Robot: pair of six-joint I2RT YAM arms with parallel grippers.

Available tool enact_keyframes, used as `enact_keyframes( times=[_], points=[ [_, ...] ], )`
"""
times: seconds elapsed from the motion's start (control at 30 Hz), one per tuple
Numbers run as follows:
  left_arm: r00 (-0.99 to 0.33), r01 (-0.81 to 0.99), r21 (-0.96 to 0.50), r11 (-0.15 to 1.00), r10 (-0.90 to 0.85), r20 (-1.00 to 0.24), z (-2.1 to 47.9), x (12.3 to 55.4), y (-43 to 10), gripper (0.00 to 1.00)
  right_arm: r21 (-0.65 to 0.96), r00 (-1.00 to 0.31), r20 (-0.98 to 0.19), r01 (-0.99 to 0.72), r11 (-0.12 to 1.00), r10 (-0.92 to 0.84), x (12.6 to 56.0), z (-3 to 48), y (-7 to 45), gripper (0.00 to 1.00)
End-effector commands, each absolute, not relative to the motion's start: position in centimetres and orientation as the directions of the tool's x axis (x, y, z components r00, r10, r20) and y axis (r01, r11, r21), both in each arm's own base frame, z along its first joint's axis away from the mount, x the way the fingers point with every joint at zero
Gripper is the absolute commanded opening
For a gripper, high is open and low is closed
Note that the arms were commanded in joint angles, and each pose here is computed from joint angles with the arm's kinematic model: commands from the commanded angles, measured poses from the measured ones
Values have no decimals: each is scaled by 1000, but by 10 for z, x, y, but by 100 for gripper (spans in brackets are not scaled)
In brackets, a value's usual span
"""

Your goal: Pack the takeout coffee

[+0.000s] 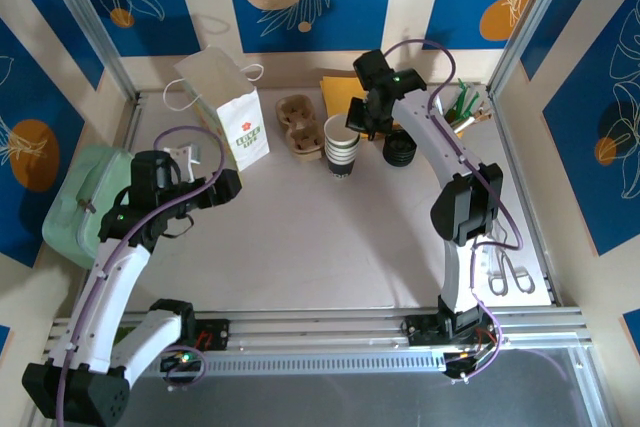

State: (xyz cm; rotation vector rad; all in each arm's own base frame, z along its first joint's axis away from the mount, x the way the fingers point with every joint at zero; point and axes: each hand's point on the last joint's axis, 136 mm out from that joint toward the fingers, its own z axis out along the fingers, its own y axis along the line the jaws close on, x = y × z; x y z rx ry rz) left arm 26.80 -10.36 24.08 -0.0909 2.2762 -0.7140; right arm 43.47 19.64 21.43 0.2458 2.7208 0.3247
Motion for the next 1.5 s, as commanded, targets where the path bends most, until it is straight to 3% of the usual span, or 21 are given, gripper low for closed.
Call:
enact_keyframes(
  times=[0.0,0.43,0.8,1.1,1.47],
  points=[
    [-699,173,-499,849,-251,-669,254,265,-103,99,290,-907,-376,81,954,191,427,241,205,3],
    [-688,156,-501,851,-270,-674,262,262,-100,99,371,-839,-511,-19,929,187,402,341,202,4],
    [-690,148,-498,854,-271,-671,264,258,-98,99,445,-797,-577,-123,887,179,350,405,195,3],
    [-698,142,-488,862,-262,-666,259,258,-97,99,426,-813,-571,-176,887,113,291,395,184,2],
    [-716,124,-487,865,-262,-647,249,260,-96,99,404,-815,-568,-160,901,110,251,338,161,1]
  ],
)
